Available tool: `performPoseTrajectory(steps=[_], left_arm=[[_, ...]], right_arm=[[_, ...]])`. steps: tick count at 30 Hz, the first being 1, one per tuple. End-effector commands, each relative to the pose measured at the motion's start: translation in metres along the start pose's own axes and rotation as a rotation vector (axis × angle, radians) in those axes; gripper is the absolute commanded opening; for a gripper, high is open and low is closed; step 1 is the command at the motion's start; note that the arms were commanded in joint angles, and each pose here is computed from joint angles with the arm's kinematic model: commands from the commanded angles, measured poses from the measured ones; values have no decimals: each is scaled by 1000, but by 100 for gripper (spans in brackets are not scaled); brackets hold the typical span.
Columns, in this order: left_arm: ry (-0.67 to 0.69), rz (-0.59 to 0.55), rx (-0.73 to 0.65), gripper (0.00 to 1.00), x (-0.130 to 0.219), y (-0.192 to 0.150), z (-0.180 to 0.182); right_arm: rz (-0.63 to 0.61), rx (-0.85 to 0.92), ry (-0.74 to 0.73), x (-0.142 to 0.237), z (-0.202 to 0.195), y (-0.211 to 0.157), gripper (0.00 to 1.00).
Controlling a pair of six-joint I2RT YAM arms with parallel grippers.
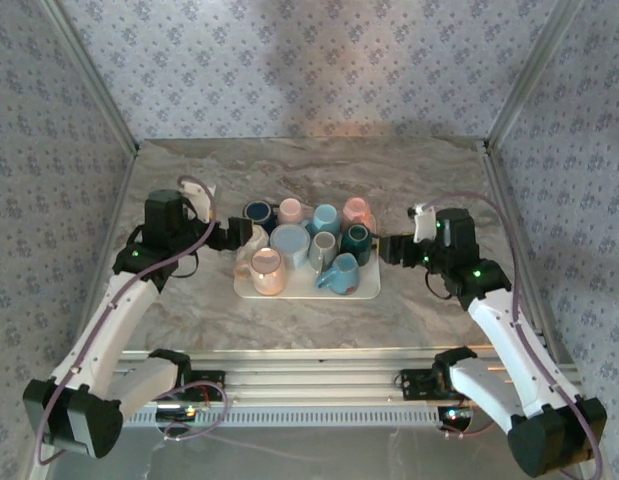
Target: Turn the mug right side up
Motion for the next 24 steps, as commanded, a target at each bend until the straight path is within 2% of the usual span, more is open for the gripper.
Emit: performPoseTrajectory(steps=[1,7,11,17,21,24], left_arm=[[-130,2,-2,99,2,-4,-22],[-206,36,16,100,-11,-15,-37],[-286,62,8,100,-18,-19,-53],[-334,99,-3,99,-24,-26,-65],[-328,97,-3,99,-25,-28,-65],[-328,97,-4,99,-25,-28,-65]], right_arm=[[110,-28,43,3,15,-24,67],[257,-5,-96,-18,25,-54,77],[266,-9,-197,-34,28,-54,84],[261,-97,-212,-58,36,-48,83],[304,-128,-258,-76,32,-56,83],[308,-121,-310,-90,31,-57,86]])
Point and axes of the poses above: each hand's point on the last joint's axis, 136 mm out from that joint toward the fingers, its own x axis back along the fingers, its own z axis along the line the jaws close on, y = z × x, the point moved 3 cm from there along x, back along the fingers, and after that the axes turned 12 degrees about -x, right-handed, at the moved point
